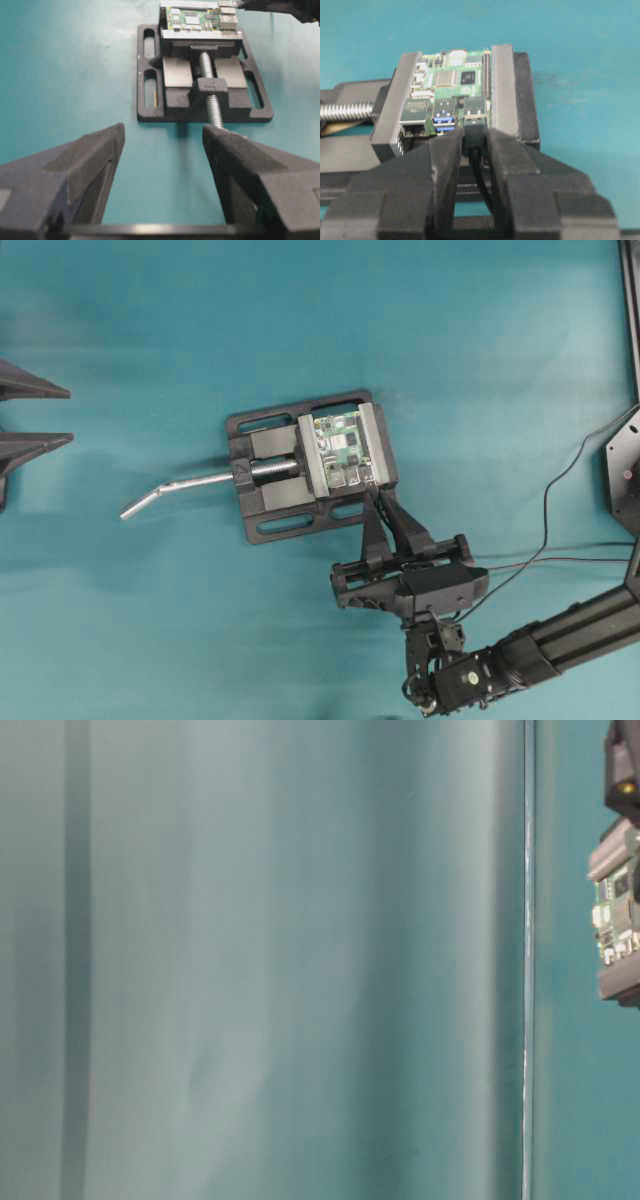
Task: Insert the USB into the fixed PCB.
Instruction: 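Push the USB plug with the right gripper into the port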
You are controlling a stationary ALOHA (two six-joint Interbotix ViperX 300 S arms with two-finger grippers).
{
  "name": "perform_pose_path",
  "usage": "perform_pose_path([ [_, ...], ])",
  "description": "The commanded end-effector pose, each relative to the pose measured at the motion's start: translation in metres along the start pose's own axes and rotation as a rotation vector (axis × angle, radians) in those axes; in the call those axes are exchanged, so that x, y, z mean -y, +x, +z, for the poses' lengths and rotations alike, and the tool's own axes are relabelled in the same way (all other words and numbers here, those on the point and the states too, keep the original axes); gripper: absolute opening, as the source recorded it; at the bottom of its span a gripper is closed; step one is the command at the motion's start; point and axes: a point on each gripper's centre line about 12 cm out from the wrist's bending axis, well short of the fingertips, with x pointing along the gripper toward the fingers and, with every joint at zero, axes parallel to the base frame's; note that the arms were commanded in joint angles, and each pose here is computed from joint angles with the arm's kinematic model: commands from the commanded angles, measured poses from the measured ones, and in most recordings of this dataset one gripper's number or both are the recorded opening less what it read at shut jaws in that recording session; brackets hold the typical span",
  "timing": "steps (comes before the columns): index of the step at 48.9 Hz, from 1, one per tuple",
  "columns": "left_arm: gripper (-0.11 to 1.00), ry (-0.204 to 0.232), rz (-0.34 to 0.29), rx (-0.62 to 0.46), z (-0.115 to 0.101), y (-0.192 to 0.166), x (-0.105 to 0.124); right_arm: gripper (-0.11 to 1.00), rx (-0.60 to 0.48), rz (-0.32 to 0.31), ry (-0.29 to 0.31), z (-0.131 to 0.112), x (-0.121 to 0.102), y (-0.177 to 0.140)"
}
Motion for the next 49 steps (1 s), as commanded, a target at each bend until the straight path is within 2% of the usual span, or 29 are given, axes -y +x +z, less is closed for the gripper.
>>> perform_pose_path([
  [1,0.68,-0.004,0.0,0.017,0.008,0.0,0.0,0.19,0.002,-0.02,0.045,0.018,-0.008,0.009],
  [39,0.68,-0.004,0.0,0.02,0.009,0.0,0.0,0.19,0.02,-0.012,0.036,0.007,-0.016,0.021],
  [49,0.68,-0.004,0.0,0.017,0.008,0.0,0.0,0.19,0.025,-0.014,0.018,0.005,-0.016,0.023],
])
